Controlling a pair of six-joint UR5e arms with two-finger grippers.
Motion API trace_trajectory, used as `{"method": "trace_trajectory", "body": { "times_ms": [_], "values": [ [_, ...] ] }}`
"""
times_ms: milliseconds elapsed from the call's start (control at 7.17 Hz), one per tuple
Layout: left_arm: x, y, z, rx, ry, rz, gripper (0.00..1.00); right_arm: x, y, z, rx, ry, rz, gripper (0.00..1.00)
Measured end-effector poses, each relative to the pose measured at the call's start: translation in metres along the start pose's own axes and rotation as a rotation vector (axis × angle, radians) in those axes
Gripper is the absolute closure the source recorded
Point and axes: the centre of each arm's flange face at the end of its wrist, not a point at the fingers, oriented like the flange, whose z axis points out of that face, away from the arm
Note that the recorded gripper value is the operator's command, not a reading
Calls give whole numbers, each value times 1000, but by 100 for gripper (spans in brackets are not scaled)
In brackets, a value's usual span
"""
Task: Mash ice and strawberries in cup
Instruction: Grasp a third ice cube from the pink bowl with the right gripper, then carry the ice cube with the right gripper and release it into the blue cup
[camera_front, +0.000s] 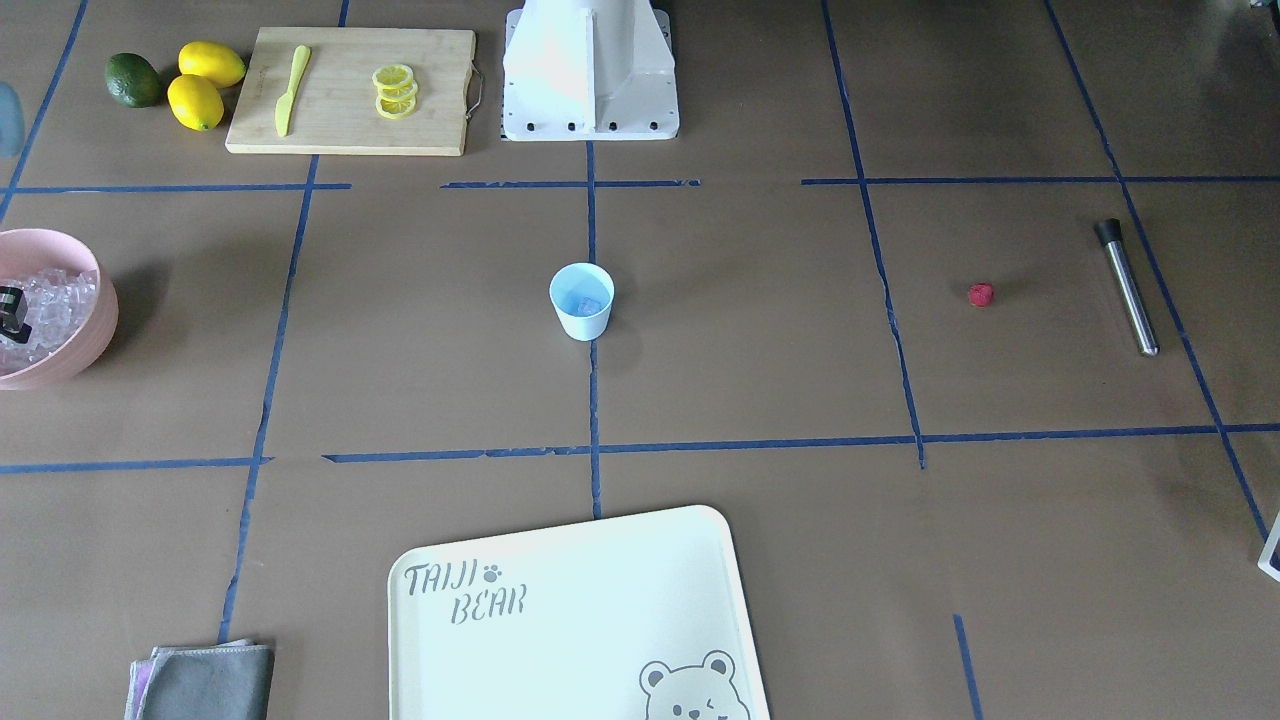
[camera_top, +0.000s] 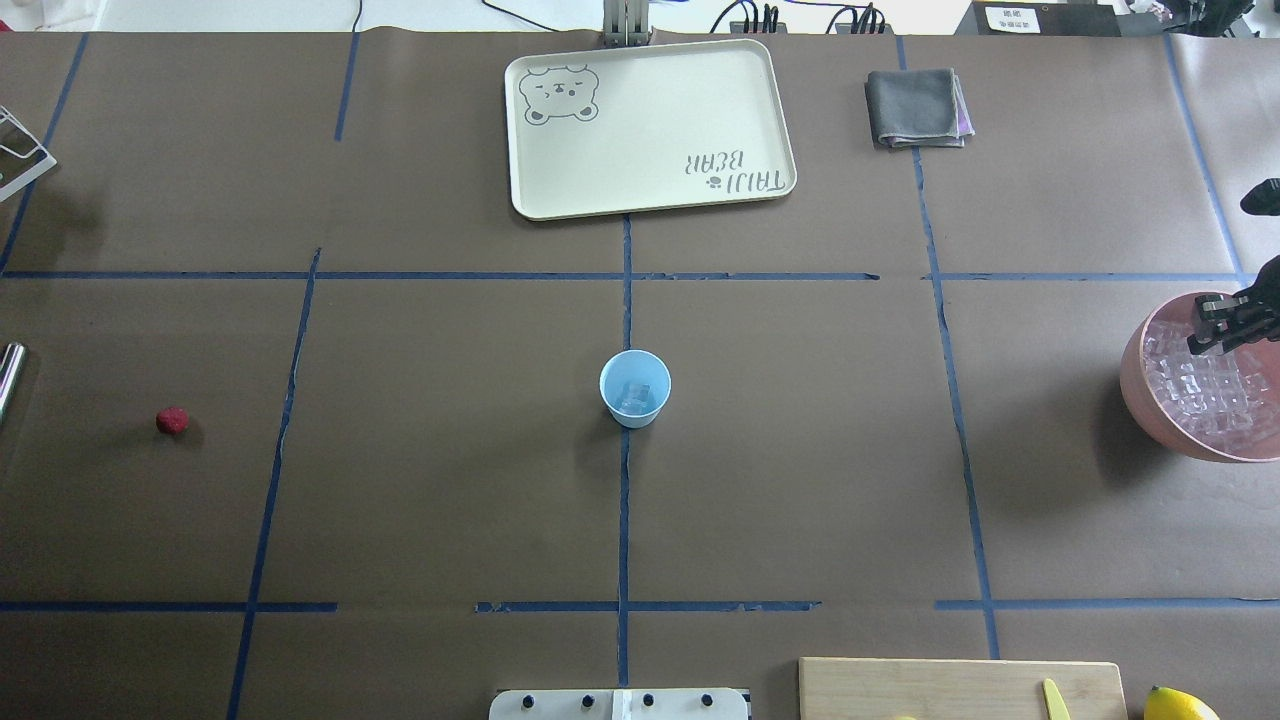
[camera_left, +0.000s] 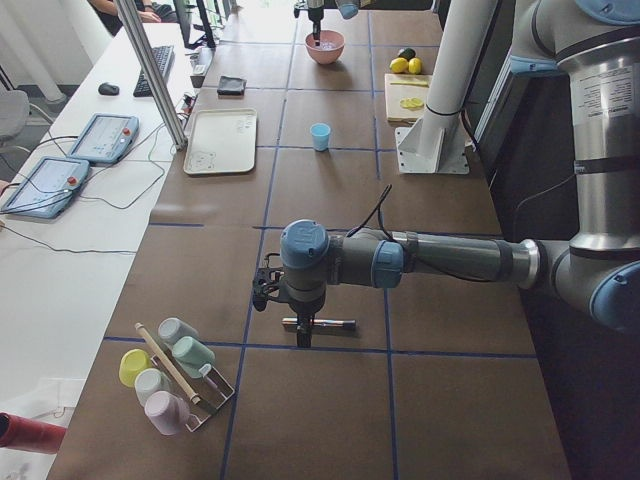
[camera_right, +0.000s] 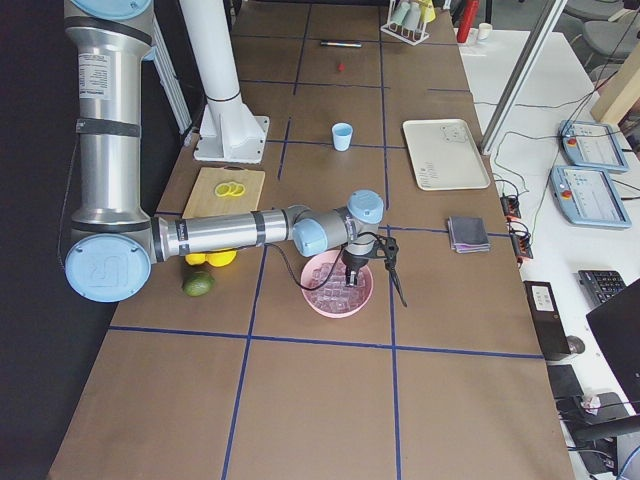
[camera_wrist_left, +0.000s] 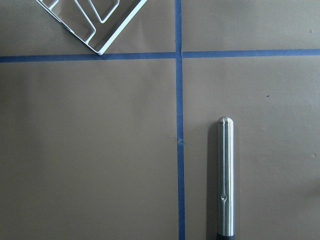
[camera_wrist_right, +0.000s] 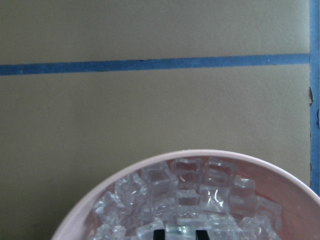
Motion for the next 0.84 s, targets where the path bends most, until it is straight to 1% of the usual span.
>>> {"method": "trace_trajectory", "body": {
  "times_ms": [139,418,558,697,837],
  "values": [
    [0,0,-1,1,0,0,0,-20,4,-26,26,-23,-21,100],
    [1,1,-2,4,0,1,0,-77,29,-95,60,-76,-48,100],
    [2,1,-3,4,0,1,0,-115,38,-119,61,-126,-26,100],
    [2,1,-3,3,0,2,0,-165,40,-133,52,-185,24,100],
    [3,1,-3,4,0,5,0,-223,43,-140,34,-233,78,100]
  ]
}}
